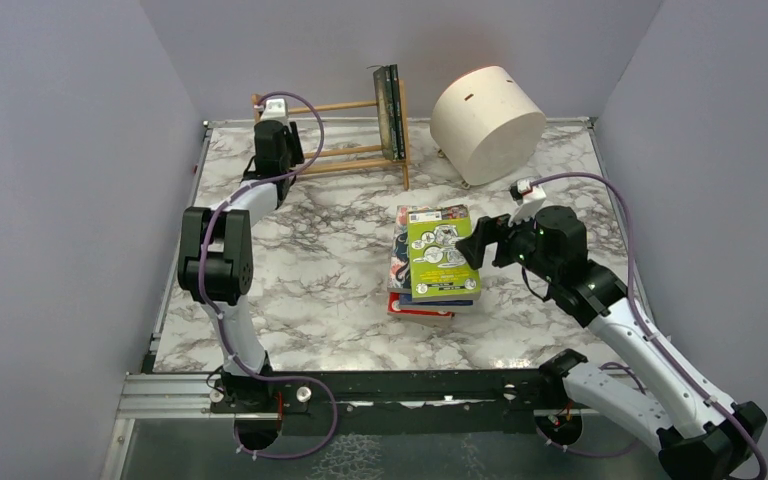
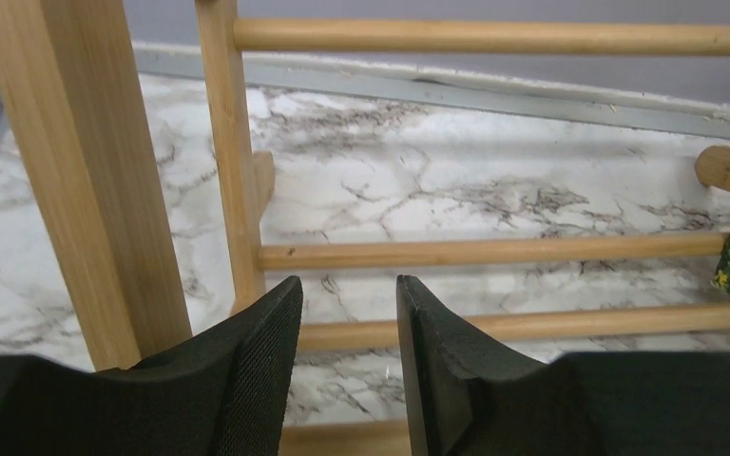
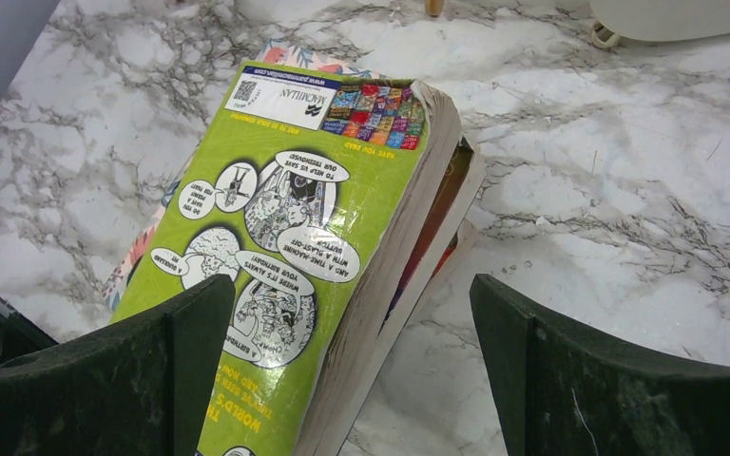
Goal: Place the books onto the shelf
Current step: Adjust the shelf at the center of the board.
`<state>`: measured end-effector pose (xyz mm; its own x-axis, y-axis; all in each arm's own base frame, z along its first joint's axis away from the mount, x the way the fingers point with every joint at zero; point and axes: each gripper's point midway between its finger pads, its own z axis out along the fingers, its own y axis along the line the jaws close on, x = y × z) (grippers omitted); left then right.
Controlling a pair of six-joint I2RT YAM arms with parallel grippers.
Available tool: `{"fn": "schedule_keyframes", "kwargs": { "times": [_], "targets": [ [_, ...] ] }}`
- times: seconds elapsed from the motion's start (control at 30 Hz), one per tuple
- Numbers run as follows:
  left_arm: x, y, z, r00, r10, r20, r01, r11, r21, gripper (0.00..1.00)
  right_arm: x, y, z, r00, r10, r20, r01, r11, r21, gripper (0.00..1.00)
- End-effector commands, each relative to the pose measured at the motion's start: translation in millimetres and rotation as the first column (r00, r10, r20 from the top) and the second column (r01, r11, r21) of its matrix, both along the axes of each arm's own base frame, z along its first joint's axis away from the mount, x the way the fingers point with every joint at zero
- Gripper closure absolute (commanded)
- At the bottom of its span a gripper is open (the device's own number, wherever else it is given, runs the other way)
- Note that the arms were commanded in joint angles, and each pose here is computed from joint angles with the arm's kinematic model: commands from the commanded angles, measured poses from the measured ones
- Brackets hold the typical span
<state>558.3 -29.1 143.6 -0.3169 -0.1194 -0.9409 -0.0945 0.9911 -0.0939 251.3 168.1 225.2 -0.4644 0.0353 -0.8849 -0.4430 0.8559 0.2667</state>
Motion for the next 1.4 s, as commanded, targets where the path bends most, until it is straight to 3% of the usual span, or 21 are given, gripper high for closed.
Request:
{"fn": "schedule_keyframes", "kwargs": {
  "times": [0.0,0.07,0.6,0.87,1.13,1.37],
  "targets": [
    [27,10,12,0.996,-0.069,0.063,0.063,0.994,0.085,0.68,2,9,1,0.999,0.039,0.012,-0.039,0.999,0.014,0.07],
    [37,14,10,0.993,-0.095,0.065,0.087,0.99,0.112,0.71,2,10,-1,0.999,0.04,0.004,-0.04,0.999,0.01,0.07],
    [87,62,3,0.992,-0.088,0.094,0.066,0.974,0.216,0.71,3,8,-9,0.999,0.028,-0.019,-0.028,1.0,-0.006,0.06],
    [98,81,8,0.991,-0.068,0.116,0.042,0.976,0.215,0.7,4,7,-10,1.0,0.023,-0.021,-0.023,1.0,-0.009,0.07],
    [96,48,45,0.967,-0.143,0.21,0.126,0.988,0.094,0.64,4,5,-4,1.0,0.013,0.004,-0.013,1.0,-0.004,0.07],
    [95,2,79,0.94,-0.212,0.268,0.199,0.977,0.075,0.62,1,4,2,1.0,0.014,0.023,-0.014,1.0,0.009,0.07]
  ]
}}
